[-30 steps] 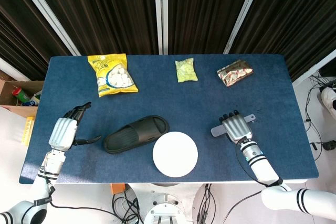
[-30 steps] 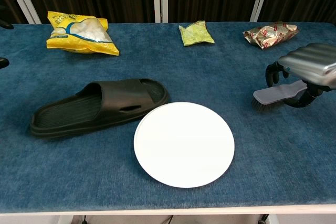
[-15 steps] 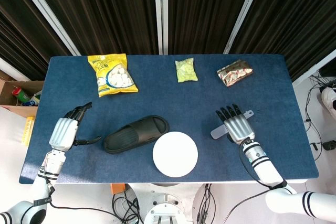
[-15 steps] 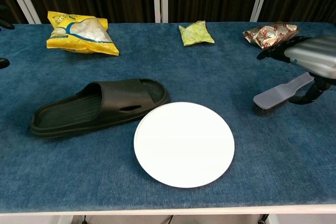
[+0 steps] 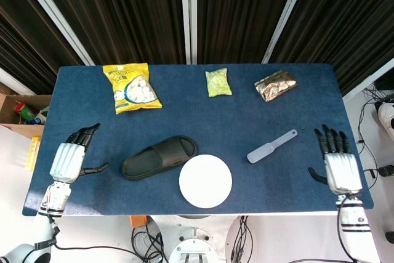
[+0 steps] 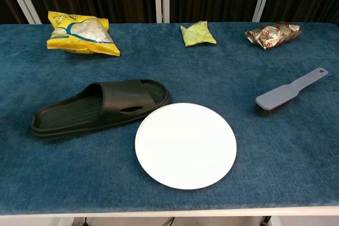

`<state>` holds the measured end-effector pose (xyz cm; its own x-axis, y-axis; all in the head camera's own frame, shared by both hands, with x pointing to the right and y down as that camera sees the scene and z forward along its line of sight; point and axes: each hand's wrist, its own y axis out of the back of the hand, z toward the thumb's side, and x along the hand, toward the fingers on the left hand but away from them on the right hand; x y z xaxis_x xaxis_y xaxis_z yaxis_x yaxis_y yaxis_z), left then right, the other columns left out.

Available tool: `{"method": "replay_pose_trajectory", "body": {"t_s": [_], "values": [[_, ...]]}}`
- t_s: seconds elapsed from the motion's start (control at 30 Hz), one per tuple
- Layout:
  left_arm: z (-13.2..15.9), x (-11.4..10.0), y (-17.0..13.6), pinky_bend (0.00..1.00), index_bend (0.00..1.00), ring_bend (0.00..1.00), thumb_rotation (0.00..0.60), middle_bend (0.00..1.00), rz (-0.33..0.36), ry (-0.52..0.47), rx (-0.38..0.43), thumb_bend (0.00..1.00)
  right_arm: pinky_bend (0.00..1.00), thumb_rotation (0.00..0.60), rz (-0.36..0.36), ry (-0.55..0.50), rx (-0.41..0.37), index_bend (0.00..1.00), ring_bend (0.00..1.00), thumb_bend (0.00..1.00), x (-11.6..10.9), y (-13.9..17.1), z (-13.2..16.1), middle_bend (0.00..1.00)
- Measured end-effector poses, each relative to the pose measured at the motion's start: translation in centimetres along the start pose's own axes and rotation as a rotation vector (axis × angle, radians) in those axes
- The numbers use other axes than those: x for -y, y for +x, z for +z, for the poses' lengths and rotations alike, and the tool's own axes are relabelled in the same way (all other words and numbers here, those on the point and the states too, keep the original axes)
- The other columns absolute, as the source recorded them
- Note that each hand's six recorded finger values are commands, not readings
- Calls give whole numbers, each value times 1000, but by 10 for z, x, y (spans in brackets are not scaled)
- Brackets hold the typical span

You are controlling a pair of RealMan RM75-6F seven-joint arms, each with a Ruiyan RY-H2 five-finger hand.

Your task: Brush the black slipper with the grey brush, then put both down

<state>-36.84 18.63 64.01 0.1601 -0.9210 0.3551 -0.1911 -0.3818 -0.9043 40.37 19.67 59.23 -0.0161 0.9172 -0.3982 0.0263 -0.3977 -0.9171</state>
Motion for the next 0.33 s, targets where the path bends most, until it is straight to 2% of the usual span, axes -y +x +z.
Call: {"method": "replay_pose_trajectory", "body": {"t_s": [0.13, 0.33], "values": [[-12, -1, -12, 272, 85, 163, 395, 170, 0, 61, -50, 61, 0, 600, -16, -30, 93, 0, 0, 150, 0, 31, -34, 0], [-26, -9, -30, 272, 84, 162, 367, 170, 23, 99, -119, 62, 0, 600, 10, -69, 131, 0, 0, 153, 11, 47, -51, 0]]}}
